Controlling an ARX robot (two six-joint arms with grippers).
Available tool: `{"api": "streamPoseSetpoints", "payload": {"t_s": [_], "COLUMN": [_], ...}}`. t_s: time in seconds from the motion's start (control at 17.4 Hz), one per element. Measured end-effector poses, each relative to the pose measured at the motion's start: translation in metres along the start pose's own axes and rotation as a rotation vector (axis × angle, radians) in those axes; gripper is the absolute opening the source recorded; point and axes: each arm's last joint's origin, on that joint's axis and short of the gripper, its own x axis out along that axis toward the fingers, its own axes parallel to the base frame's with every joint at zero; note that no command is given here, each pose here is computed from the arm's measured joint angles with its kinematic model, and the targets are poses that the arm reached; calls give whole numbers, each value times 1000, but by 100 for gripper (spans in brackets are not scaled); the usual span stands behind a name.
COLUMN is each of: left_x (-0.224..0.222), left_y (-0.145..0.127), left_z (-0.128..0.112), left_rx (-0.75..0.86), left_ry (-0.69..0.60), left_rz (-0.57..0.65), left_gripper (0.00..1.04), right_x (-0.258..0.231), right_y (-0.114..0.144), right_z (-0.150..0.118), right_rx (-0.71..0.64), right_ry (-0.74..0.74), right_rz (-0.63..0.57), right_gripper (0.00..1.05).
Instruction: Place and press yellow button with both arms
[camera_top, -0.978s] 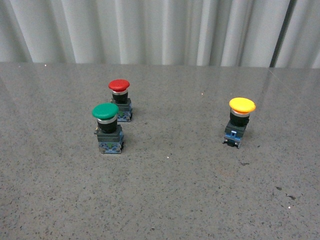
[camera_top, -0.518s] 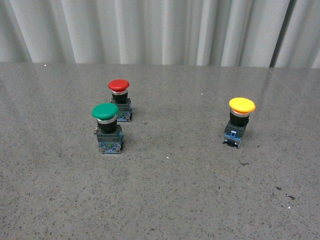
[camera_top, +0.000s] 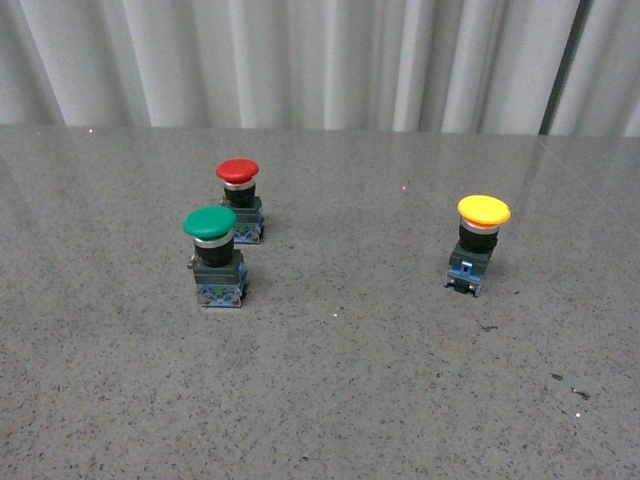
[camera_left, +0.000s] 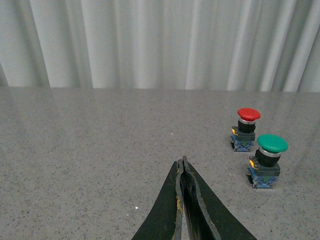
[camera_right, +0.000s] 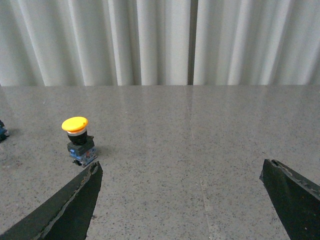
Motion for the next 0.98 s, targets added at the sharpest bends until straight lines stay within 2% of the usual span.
{"api": "streamPoseSetpoints", "payload": {"t_s": [0.17,0.29,0.35,0.58,0.75,0.98], "left_x": [-3,-11,-14,-13,-13,-13], "left_y": [0,0,0,0,0,0], "left_z": [0,-7,-2,-3,-4,-4], "left_rx": [0,0,0,0,-1,-1], "left_ry": [0,62,0,13,16,16], "left_rz": [0,-2,0,1,2,1], "left_gripper": [2,2,2,2,21,59], "right_x": [0,0,0,0,0,0], "right_y": [0,0,0,0,0,0], "right_z": [0,0,0,0,0,0], "right_rx": [0,0,0,0,0,0], "right_ry": [0,0,0,2,0,0], "right_rz": [0,0,0,0,0,0], "right_gripper": [98,98,98,98,98,98]}}
